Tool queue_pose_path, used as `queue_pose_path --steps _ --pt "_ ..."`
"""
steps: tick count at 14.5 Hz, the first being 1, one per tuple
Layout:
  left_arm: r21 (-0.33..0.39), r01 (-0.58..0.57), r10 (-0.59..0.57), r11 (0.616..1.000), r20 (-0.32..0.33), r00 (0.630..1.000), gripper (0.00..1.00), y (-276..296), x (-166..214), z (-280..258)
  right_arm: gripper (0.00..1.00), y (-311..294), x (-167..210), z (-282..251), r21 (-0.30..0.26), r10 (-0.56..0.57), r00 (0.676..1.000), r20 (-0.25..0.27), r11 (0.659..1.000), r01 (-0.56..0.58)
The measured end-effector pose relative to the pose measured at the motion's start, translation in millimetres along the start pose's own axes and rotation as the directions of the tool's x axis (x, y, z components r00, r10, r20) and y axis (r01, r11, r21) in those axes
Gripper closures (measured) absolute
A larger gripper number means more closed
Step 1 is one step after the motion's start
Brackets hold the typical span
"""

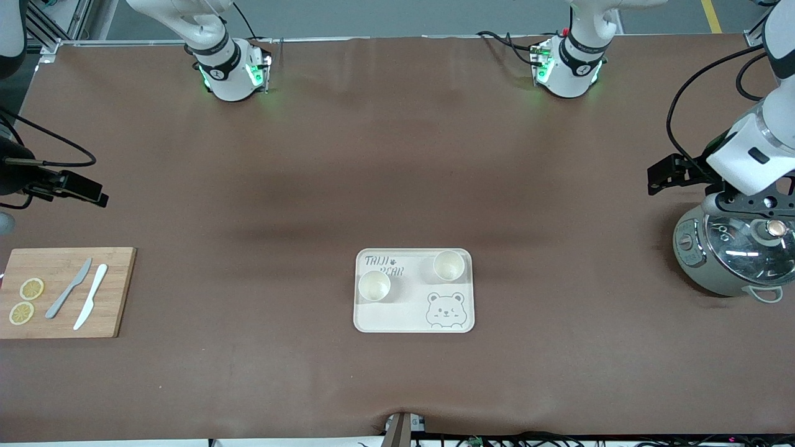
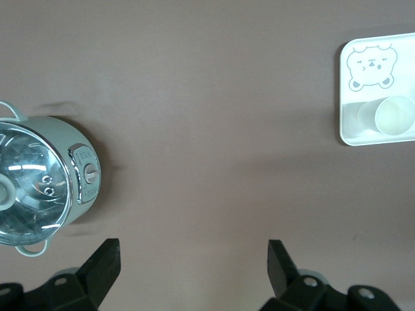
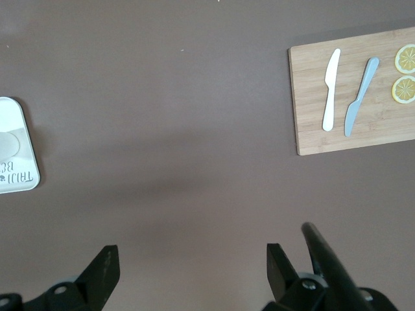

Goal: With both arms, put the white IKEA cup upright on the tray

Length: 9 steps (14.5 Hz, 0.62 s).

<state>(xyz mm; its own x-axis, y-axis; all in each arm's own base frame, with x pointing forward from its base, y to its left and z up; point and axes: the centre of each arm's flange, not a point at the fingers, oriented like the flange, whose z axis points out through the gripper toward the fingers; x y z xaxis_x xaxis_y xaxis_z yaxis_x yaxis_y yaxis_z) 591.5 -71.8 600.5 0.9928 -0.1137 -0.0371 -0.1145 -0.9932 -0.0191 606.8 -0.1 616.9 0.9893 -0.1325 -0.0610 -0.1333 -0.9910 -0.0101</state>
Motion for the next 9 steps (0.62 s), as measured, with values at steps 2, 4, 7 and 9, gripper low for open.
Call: queue_pose_path --steps 2,4,7,9 --pt "0.0 0.005 -0.005 1.0 0.0 1.0 0.0 -2.8 0.0 0.1 0.0 -0.1 -0.1 -0.2 0.001 -0.001 1.0 -0.001 1.0 0.001" --pt "0.0 0.008 -0.008 1.0 0.0 1.0 0.0 -4.8 0.0 0.1 0.0 -0.4 0.0 0.2 0.002 -0.003 1.0 0.0 1.0 0.003" --pt "0.0 0.009 -0.009 1.0 0.0 1.0 0.0 -5.2 0.0 0.1 0.0 3.1 0.7 0.6 0.002 0.001 1.0 0.001 1.0 -0.001" --pt "0.0 0.009 -0.009 1.0 0.0 1.0 0.0 -5.4 0.0 0.2 0.0 21.9 2.9 0.4 0.004 -0.013 1.0 0.001 1.0 0.013"
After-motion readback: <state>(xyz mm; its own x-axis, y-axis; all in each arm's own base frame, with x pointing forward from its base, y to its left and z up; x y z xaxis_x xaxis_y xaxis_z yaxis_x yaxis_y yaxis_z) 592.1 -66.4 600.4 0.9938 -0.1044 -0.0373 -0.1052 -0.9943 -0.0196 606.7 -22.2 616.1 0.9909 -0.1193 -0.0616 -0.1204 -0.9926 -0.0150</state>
